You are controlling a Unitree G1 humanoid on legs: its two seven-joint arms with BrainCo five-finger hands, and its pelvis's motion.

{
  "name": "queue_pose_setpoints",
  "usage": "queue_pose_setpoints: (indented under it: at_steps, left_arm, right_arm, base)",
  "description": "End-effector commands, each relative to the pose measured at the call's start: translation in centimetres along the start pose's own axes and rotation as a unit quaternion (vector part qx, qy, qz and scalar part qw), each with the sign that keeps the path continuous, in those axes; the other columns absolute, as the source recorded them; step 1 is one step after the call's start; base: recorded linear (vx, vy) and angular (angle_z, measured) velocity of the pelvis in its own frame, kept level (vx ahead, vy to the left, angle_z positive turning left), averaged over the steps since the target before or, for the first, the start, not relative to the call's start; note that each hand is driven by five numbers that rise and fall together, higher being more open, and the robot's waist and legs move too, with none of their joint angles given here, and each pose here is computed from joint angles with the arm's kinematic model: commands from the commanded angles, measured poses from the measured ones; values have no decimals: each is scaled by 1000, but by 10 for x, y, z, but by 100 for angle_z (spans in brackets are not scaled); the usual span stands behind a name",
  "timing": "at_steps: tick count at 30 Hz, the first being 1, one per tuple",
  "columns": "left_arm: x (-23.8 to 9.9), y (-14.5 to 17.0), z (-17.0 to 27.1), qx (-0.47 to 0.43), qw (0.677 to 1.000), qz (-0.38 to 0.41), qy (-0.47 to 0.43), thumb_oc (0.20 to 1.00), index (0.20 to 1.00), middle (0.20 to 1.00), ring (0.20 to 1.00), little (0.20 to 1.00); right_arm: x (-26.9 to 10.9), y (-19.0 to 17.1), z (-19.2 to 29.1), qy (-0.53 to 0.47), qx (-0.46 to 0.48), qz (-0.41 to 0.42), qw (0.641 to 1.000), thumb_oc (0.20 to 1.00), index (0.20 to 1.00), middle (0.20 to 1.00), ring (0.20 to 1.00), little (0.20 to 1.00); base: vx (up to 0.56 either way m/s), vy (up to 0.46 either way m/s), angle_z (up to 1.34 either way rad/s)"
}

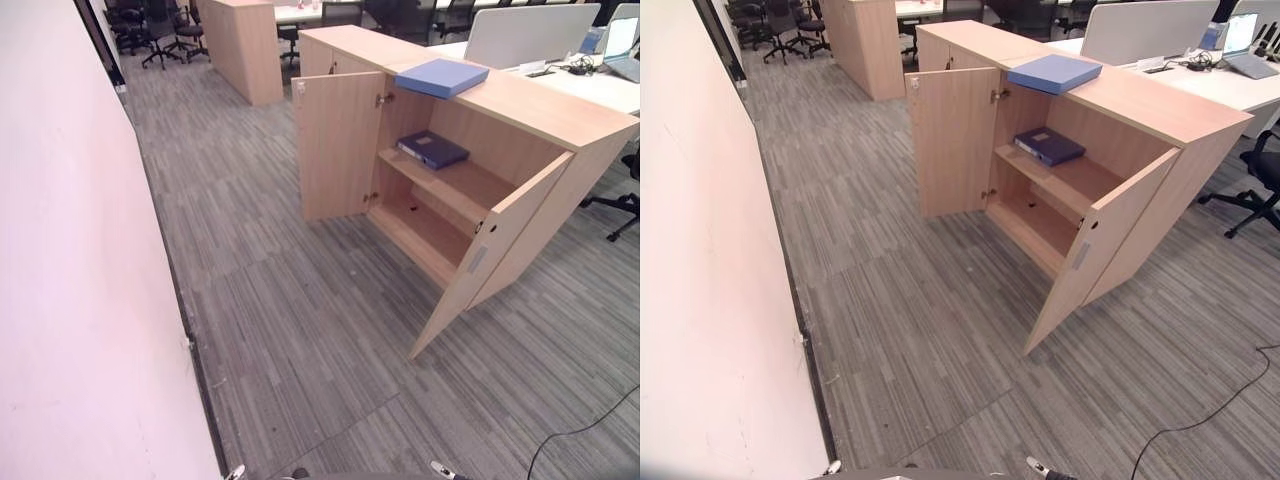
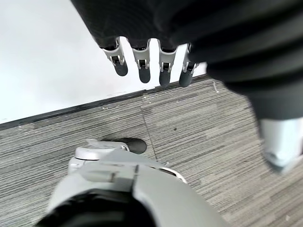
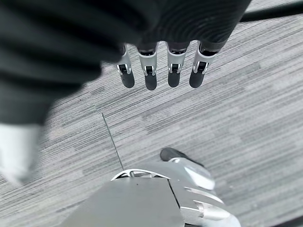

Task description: Put the empty folder in the office cabinet

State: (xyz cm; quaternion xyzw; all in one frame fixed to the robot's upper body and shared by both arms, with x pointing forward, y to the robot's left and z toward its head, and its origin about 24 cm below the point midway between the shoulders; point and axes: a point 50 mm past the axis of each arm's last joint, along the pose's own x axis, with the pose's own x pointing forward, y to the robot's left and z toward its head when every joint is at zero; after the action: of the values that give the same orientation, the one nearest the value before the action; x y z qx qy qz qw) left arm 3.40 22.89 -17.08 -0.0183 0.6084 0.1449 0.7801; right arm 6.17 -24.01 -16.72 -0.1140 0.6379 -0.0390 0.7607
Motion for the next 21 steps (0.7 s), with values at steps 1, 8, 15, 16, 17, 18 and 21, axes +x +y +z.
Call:
queue_pose_setpoints:
  at_steps: [1, 8, 15, 16, 17, 18, 21]
  left_arm:
    - [3, -8, 19, -38, 999, -6, -19, 1000, 1000, 1000, 1000, 1000]
    - [3, -5, 23, -6, 999, 12, -33, 1000, 1000, 1000, 1000, 1000]
    - [3, -4, 26, -7, 998, 33, -45, 1000, 1000, 1000, 1000, 1000]
    - [3, -4, 26, -4, 998, 34, -45, 1000, 1000, 1000, 1000, 1000]
    - [3, -4, 25, -1, 998, 34, -45, 1000, 1000, 1000, 1000, 1000]
    - [3, -4, 25, 1, 998, 34, -45, 1000, 1000, 1000, 1000, 1000]
    - [3, -5, 27, 14, 998, 35, -49, 1000, 1000, 1000, 1000, 1000]
  right_arm:
    - [0, -11, 7, 2, 15, -14, 1000, 1000, 1000, 1000, 1000, 1000]
    - [0, -8, 8, 0, 12, -14, 1000, 1000, 1000, 1000, 1000, 1000]
    - [1, -7, 10, -5, 12, -23, 1000, 1000, 1000, 1000, 1000, 1000]
    - [1, -7, 11, -6, 12, -24, 1000, 1000, 1000, 1000, 1000, 1000]
    - [1, -7, 11, -7, 10, -25, 1000, 1000, 1000, 1000, 1000, 1000]
    - [1, -7, 12, -7, 8, -24, 1000, 1000, 1000, 1000, 1000, 1000]
    - [1, -7, 13, -10, -2, -25, 1000, 1000, 1000, 1000, 1000, 1000]
  base:
    - [1, -5, 5]
    - [6, -9, 6]
    - [1, -7, 3]
    - [1, -1, 5]
    - [4, -1, 6]
    - [3, -1, 7]
    - [5, 2, 5]
